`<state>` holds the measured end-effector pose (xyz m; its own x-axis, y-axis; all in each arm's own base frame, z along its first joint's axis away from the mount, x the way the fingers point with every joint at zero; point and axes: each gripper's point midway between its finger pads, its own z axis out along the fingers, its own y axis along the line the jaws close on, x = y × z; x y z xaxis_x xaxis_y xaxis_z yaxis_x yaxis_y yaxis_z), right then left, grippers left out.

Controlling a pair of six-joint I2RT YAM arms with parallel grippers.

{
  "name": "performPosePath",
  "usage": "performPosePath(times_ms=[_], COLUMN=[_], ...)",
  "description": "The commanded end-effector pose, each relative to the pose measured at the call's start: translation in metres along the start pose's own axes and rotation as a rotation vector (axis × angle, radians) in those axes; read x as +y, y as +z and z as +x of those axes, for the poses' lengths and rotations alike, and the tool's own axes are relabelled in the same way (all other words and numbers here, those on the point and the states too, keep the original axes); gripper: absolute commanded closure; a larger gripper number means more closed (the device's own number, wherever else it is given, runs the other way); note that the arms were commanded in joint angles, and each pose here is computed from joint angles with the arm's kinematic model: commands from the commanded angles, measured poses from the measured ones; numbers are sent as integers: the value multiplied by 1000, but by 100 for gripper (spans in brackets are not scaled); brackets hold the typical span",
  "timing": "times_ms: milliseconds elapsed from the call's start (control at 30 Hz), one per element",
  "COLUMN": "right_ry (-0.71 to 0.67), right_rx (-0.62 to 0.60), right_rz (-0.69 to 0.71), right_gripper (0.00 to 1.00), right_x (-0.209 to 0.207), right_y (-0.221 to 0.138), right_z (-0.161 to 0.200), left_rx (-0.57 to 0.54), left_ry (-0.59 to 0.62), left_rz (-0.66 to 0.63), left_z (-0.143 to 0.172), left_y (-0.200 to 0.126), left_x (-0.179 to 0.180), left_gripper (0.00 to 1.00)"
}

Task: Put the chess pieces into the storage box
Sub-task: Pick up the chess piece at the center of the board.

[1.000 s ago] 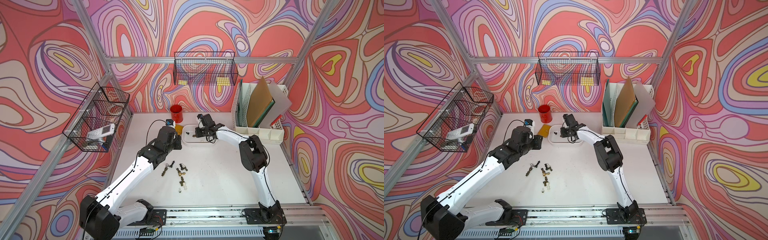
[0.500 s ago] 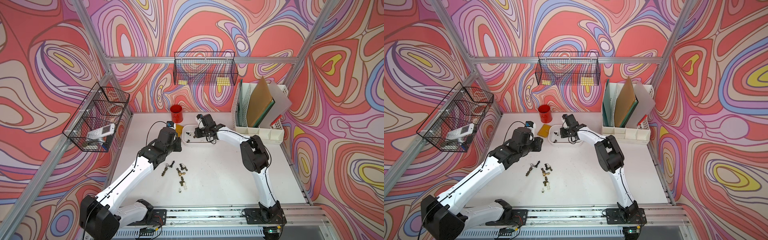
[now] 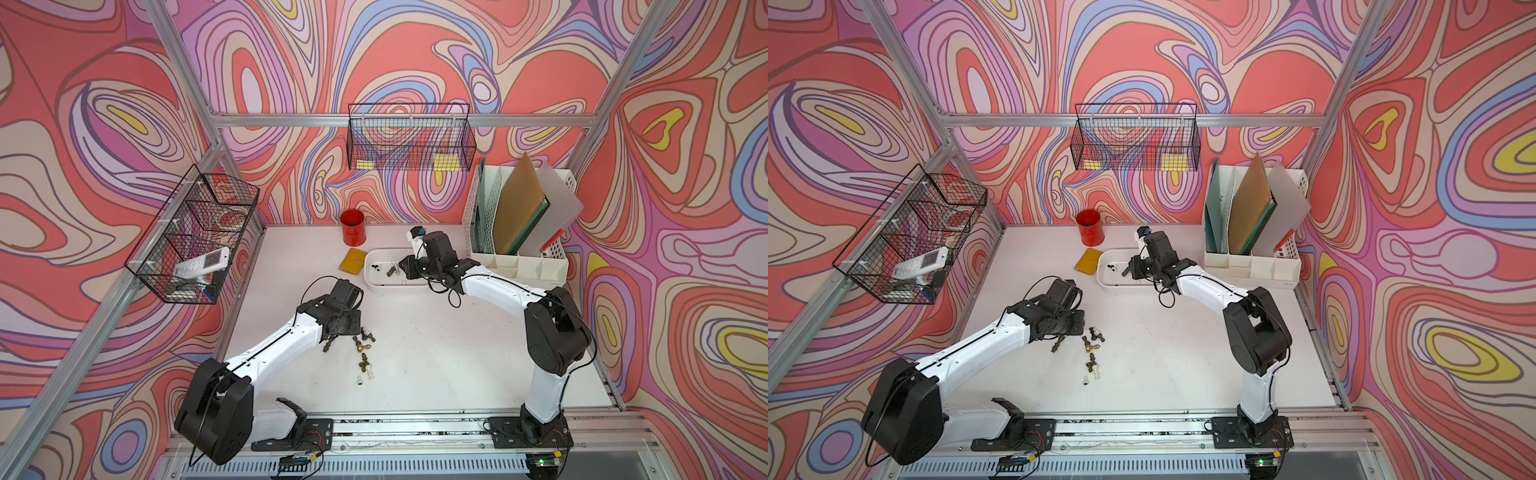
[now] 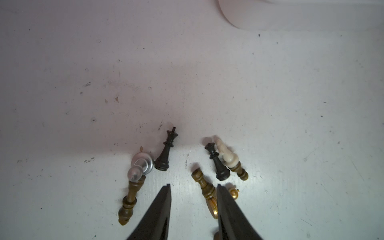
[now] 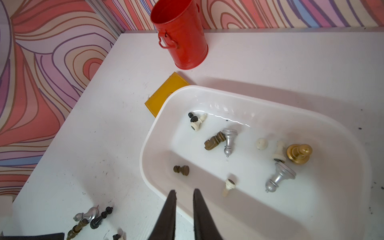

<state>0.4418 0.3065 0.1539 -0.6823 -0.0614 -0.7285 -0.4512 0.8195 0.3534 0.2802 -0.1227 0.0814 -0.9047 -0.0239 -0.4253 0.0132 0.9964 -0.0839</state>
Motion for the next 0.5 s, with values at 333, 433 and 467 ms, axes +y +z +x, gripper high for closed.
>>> performPosePath(times_ms=[333,433,467], right_ry=[18,24,25], right_rx=[-1,10,11], right_rz=[-2,-5,-9], right_gripper=[81,81,81], right_x=[-2,-3,-2], right_y=[-13,-9,-8], right_z=[15,19,18], left_rx=[-43,-53,-50], left_ry=[-66,-74,-76], left_rz=[-141,-152,-158], left_z=[-14,-13,-12], left_y=[18,15,15], left_x=[37,42,44], left_gripper=[61,61,62])
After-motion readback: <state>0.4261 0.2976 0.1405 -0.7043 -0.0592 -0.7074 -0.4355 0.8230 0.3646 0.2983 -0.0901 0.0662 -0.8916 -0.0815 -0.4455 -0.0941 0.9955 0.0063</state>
